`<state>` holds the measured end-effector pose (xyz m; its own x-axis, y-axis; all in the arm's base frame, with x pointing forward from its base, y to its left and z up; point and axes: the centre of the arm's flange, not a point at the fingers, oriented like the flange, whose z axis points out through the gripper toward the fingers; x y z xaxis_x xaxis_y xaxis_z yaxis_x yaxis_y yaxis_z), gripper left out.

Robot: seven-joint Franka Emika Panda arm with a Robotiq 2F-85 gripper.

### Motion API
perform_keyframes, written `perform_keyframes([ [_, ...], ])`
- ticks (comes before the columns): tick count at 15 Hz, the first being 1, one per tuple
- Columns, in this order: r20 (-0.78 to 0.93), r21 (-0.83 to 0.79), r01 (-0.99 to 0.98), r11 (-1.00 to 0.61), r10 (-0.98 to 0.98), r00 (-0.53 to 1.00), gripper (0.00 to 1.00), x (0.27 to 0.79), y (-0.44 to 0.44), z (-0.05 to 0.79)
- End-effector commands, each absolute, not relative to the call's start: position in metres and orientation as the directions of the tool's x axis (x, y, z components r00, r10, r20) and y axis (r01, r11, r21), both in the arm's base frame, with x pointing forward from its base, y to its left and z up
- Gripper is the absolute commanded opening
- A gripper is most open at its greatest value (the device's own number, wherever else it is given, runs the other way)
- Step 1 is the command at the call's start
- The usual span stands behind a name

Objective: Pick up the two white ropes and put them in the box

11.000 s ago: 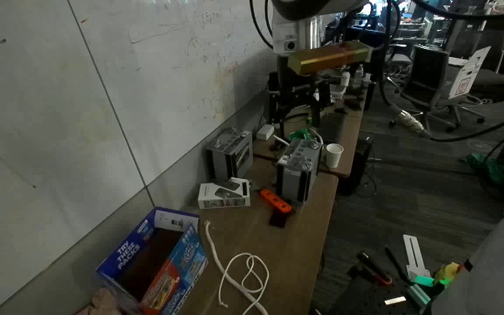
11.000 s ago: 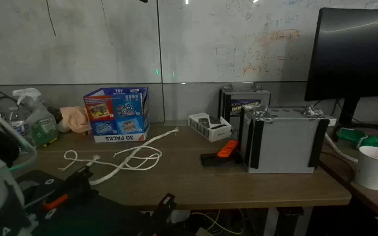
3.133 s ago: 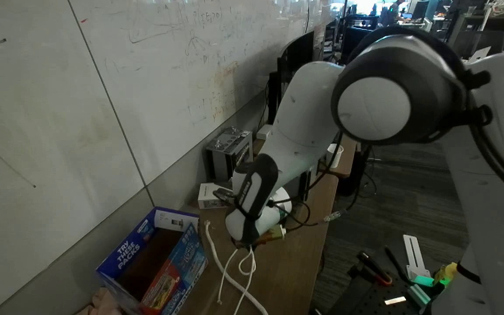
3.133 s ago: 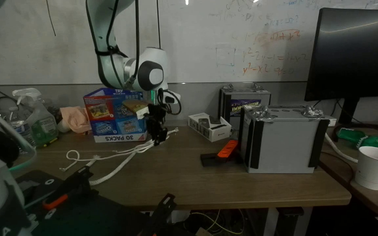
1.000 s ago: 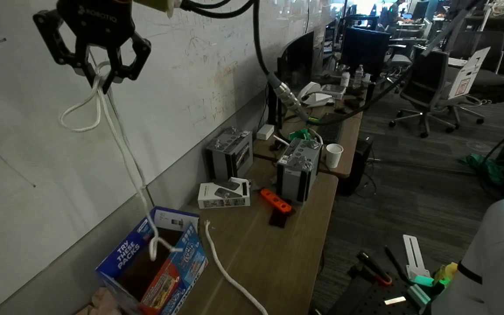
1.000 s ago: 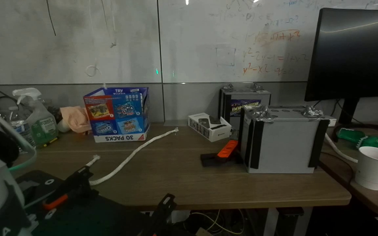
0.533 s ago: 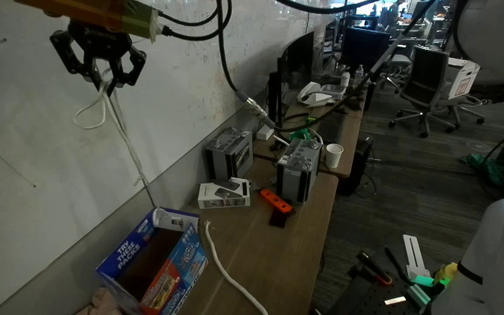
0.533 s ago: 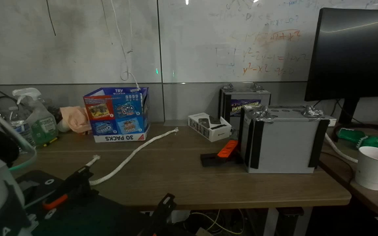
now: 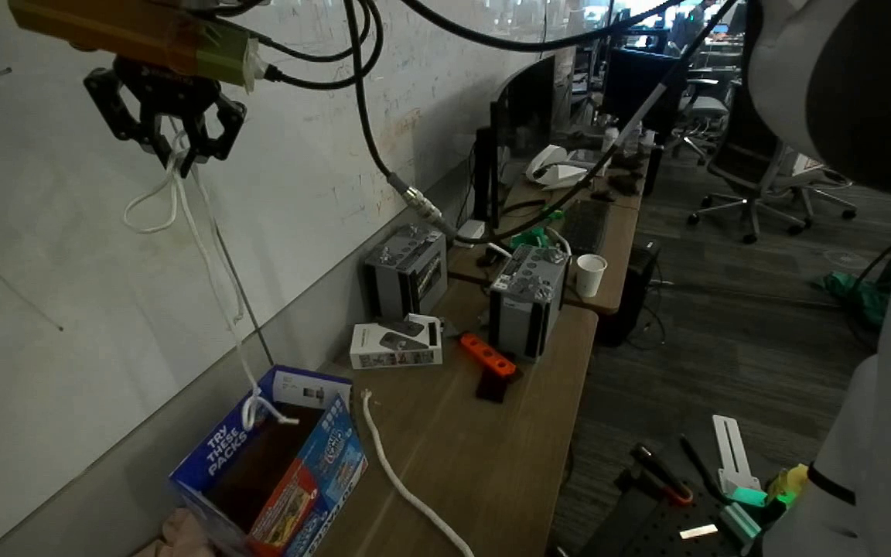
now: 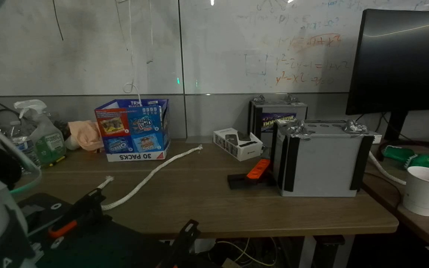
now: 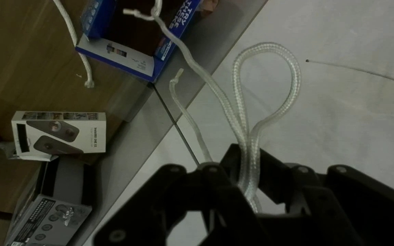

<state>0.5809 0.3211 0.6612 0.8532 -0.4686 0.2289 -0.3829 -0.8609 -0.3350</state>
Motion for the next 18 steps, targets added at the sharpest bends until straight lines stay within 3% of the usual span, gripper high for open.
perform_keyframes([
  [1,0.213,-0.342,-0.384,-0.858,-0.469,0.857,0.03,0.586,0.332,0.656],
  [18,-0.033,-0.212,-0.368,-0.906,-0.369,0.929,0.03,0.544,0.363,0.516],
])
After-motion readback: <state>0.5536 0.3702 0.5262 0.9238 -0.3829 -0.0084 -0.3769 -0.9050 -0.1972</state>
